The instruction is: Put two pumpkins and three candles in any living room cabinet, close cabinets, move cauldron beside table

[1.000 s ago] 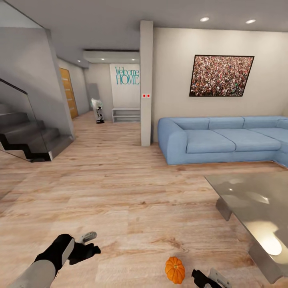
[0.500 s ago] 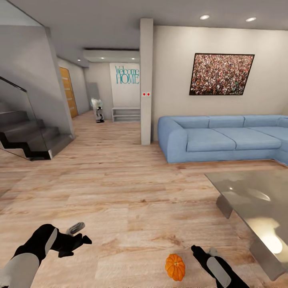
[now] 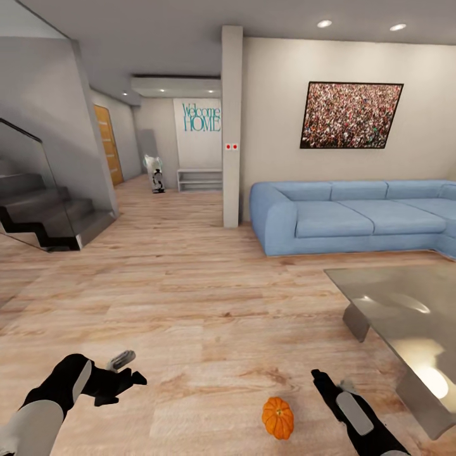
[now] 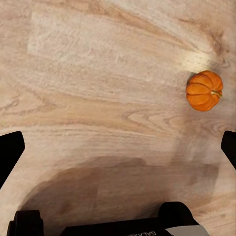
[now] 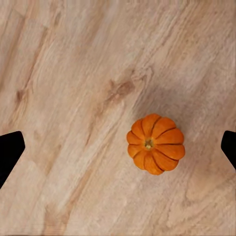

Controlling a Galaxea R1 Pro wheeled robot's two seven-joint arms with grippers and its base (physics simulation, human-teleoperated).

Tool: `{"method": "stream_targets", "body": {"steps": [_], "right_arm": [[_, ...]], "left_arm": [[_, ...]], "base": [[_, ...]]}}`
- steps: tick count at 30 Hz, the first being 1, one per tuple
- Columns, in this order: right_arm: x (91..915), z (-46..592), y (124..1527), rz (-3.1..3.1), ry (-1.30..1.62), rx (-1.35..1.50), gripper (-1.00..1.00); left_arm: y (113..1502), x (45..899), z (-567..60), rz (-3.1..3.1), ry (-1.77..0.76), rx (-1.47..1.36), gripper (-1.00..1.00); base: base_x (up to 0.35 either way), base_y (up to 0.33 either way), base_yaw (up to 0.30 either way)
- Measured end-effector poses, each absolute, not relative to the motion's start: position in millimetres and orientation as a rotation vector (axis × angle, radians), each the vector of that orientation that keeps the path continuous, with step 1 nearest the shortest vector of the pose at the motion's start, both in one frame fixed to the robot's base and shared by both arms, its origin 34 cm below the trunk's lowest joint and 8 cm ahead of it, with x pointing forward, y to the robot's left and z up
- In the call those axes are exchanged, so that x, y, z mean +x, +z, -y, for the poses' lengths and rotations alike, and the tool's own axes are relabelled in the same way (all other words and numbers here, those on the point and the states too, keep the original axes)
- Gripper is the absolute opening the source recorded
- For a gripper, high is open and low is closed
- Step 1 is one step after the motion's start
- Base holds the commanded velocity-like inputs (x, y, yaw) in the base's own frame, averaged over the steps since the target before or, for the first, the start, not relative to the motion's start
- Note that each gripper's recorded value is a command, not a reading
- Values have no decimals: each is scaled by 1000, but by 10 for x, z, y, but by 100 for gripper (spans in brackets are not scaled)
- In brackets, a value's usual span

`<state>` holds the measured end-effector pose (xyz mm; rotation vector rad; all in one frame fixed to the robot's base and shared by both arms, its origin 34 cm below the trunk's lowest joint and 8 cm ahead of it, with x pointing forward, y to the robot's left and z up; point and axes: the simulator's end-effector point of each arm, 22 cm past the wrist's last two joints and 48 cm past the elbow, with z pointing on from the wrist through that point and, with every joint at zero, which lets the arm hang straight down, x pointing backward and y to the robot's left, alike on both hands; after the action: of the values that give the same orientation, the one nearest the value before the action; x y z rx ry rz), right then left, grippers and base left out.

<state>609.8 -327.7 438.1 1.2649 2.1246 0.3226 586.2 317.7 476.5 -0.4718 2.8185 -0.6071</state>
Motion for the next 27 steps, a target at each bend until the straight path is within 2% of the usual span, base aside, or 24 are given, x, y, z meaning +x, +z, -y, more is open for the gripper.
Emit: {"method": "stream_targets", "body": {"steps": [16,27], "right_arm": [[6455,3053,4598,-2213,353,995,100],[6492,3002,4661,-2206,383,970,100]], "left_arm": [[4726,6004,-3070,-2773,-600,-427,100],[4774,6025,-3055,-2762,-603,-419,100]], "base": [[0,0,-3],[0,0,-197]]}}
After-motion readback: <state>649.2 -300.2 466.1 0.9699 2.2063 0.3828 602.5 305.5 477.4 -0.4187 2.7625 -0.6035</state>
